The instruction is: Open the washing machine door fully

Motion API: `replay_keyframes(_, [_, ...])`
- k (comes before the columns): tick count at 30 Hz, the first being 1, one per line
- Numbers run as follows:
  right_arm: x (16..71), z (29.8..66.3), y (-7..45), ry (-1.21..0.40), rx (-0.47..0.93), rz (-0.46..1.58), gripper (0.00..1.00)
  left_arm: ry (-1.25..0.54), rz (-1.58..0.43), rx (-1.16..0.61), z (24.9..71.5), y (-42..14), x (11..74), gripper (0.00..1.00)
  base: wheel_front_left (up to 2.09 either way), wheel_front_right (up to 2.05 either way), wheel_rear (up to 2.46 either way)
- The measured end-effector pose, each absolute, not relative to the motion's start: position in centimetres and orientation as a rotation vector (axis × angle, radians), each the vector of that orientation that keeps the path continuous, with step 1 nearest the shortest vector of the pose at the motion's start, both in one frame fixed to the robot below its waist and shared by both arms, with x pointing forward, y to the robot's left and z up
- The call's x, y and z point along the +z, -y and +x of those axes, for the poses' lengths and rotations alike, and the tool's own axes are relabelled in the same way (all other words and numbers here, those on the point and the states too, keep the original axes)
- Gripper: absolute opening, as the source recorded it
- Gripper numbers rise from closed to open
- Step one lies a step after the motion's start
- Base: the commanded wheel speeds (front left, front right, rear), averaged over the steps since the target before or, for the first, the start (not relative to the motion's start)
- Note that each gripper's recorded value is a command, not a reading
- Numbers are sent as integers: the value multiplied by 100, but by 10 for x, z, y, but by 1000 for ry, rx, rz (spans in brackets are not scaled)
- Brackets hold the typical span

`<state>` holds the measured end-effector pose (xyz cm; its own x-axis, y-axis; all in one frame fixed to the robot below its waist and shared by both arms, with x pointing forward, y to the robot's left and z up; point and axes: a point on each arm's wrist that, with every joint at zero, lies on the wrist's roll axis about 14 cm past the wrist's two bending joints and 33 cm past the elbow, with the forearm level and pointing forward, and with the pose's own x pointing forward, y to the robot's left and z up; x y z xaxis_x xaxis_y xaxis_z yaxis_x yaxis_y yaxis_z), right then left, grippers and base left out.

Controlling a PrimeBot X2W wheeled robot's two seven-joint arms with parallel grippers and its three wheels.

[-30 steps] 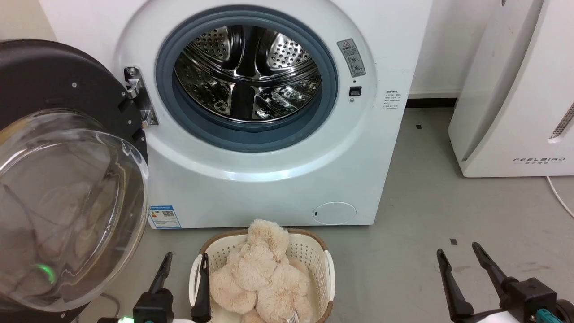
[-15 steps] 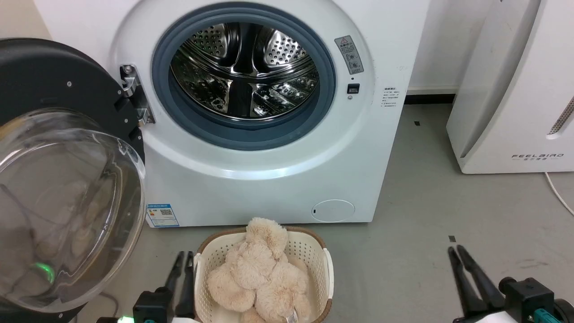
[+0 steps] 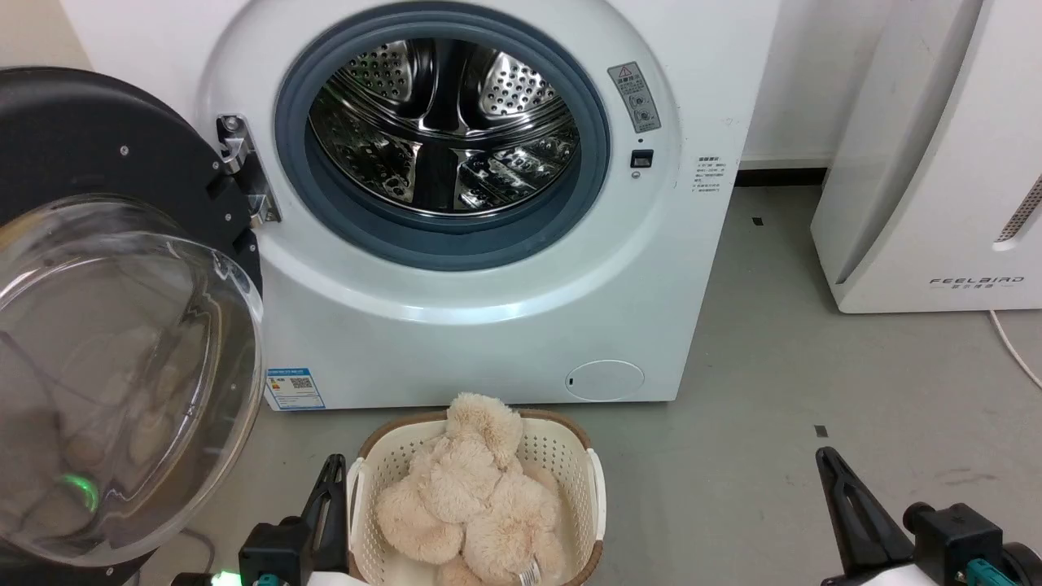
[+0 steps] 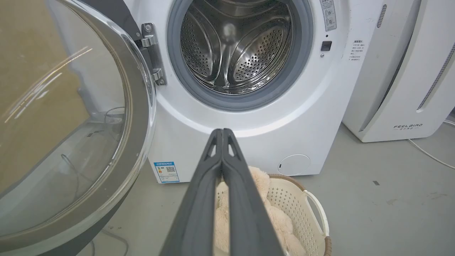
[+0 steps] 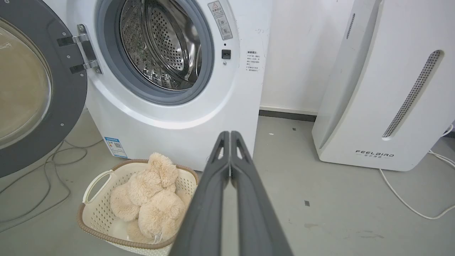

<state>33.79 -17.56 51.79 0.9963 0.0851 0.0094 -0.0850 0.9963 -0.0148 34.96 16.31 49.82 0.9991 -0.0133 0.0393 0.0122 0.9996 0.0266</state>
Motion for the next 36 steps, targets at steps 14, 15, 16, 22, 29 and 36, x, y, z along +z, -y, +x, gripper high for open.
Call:
replay_keyframes(14, [518, 342, 174, 4, 91, -16, 0, 25, 30, -7, 351, -167, 500, 0, 0, 0, 0])
replay_keyframes(15, [518, 342, 174, 3, 91, -16, 0, 23, 30, -6, 352, -167, 499, 0, 0, 0, 0])
replay_keyframes(16, [518, 342, 174, 2, 91, -16, 0, 23, 30, -5, 352, -167, 500, 0, 0, 0, 0])
replay_keyframes(22, [518, 344, 173, 3, 94, -22, 0, 19, 28, -9, 353, -167, 501, 0, 0, 0, 0])
replay_keyframes(29, [517, 345, 172, -4, 97, -23, 0, 16, 32, -6, 354, -168, 502, 0, 0, 0, 0])
replay_keyframes(36, [520, 348, 171, 4, 100, -24, 0, 11, 31, -8, 355, -169, 503, 0, 0, 0, 0])
